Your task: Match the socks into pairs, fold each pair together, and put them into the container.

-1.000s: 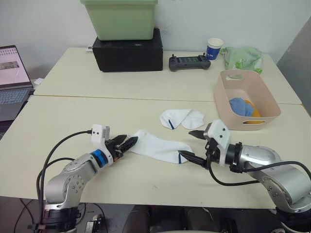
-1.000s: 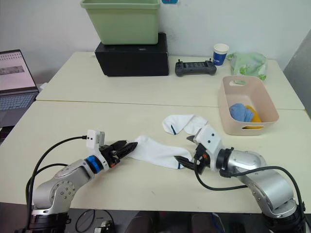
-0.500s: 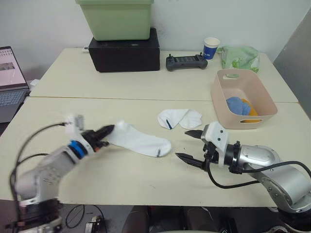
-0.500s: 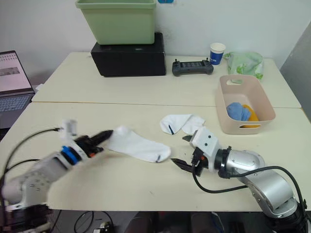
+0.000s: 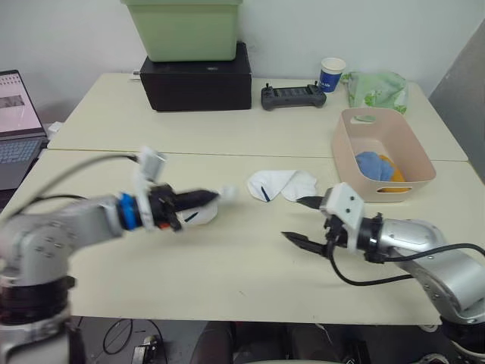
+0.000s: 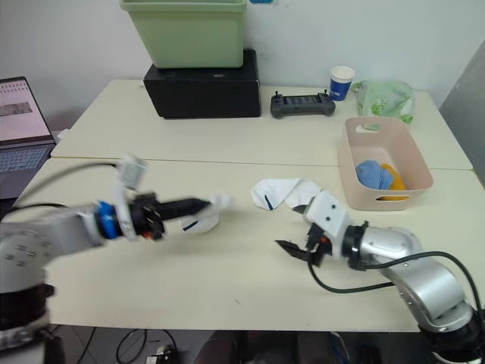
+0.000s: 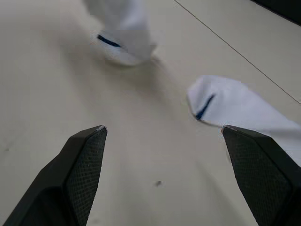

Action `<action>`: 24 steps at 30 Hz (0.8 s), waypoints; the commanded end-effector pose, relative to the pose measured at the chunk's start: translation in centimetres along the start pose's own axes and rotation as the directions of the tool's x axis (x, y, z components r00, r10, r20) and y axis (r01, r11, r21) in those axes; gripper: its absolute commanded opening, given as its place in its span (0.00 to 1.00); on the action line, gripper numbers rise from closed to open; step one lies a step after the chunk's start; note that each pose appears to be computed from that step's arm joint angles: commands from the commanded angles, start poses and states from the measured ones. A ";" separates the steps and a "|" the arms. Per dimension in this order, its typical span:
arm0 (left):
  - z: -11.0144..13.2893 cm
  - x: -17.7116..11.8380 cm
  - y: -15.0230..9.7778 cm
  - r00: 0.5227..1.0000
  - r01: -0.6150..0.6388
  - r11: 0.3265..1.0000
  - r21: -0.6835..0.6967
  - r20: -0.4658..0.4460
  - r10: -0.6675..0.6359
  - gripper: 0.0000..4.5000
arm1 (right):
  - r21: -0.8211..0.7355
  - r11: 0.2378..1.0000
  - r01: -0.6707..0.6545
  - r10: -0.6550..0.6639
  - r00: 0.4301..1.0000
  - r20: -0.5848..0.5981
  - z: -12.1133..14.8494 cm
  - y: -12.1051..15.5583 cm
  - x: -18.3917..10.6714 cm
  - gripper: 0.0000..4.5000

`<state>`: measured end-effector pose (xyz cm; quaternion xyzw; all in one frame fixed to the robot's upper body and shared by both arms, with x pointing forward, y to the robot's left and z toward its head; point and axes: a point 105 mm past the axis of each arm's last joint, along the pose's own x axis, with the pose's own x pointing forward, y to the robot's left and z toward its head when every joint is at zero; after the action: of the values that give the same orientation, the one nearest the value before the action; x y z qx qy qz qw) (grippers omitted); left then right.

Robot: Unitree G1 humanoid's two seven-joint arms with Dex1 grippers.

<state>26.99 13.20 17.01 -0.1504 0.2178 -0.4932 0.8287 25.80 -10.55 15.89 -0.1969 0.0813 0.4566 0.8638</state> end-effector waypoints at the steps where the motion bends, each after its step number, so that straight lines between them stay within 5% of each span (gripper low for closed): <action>1: -1.3 3.6 -1.6 0.997 0.058 0.997 0.056 -0.044 -0.056 0.01 | -0.036 0.998 0.051 -0.052 0.998 -0.021 0.3 -0.3 -2.1 0.93; 5: -3.1 7.8 -2.4 0.989 0.119 0.988 0.099 -0.096 -0.110 0.01 | -0.043 0.997 0.064 -0.069 0.992 -0.108 -0.8 -0.1 -4.1 0.93; 13: -3.0 11.6 -5.2 0.956 0.283 0.947 0.150 -0.121 -0.267 0.49 | -0.054 0.996 0.072 -0.079 0.986 -0.144 -1.1 0.3 -5.2 0.93; 16: -1.6 10.1 -4.0 0.963 0.268 0.933 0.241 -0.106 -0.249 0.71 | -0.063 0.996 0.062 -0.070 0.988 -0.136 -1.0 0.7 -5.0 0.93; 20: 1.1 4.9 -1.5 0.976 0.219 0.808 0.547 -0.109 -0.191 0.99 | -0.084 0.996 0.029 -0.038 0.993 -0.108 -0.7 1.7 -4.4 0.93; 24: 0.6 1.6 1.2 0.967 0.236 0.712 0.661 -0.228 -0.109 0.99 | -0.094 0.995 -0.015 0.005 0.995 -0.104 -1.0 2.7 -3.4 0.93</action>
<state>29.07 11.42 16.83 0.1498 0.0846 -0.6132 0.7709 21.99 -12.98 14.93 -0.2480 0.1282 0.4458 0.8505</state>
